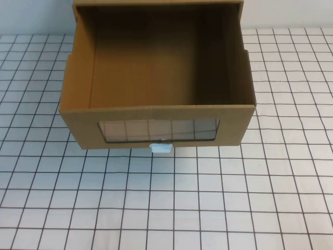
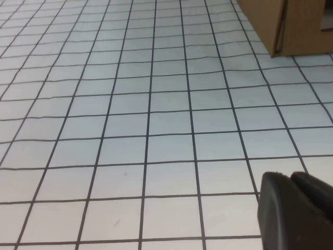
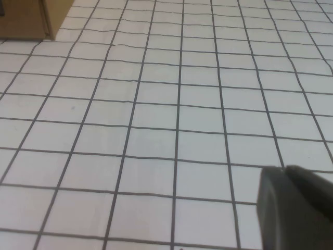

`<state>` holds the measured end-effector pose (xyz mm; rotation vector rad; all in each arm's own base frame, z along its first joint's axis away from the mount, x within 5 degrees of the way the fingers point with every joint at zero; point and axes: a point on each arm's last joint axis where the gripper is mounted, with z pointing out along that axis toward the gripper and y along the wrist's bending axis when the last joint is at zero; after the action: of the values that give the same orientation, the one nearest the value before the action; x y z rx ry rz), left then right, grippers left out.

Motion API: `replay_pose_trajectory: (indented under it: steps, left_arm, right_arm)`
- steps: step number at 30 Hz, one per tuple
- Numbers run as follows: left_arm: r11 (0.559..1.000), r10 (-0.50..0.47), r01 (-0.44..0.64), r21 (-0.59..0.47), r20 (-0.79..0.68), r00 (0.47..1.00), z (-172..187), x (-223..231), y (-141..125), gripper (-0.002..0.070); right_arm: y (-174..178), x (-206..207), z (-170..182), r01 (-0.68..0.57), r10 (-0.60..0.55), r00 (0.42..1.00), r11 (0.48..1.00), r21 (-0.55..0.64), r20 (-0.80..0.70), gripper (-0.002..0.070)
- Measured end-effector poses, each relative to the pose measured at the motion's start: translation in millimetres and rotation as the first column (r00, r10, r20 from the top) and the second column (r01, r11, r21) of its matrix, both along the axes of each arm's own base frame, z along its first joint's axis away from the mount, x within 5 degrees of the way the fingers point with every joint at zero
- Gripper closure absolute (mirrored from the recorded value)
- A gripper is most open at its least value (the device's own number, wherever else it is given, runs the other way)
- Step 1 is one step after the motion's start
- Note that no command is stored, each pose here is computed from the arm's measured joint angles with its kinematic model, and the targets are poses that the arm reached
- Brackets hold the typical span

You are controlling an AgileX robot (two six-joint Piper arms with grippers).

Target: Close the shoe box

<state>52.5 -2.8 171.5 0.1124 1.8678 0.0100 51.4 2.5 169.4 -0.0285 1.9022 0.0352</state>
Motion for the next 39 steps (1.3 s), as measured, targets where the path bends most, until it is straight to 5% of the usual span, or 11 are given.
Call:
replay_pose_trajectory:
  steps: [27,34,39]
  left_arm:
    - [1.0,0.0,0.0,-0.006,0.002,1.0,0,0,0,0.068]
    - [0.992,0.016,-0.003,-0.126,0.097,0.995,9,2,-2,0.068]
    - [0.97,0.058,0.006,-0.242,0.255,0.965,25,4,-1,0.068]
  right_arm:
    - [0,3,9,0.003,-0.003,0.995,1.0,0.003,0.098,0.069]
    - [0,5,21,0.006,-0.008,0.971,1.0,0.008,0.238,0.0689]
    - [-1,4,40,0.01,-0.016,0.902,1.0,0.016,0.431,0.069]
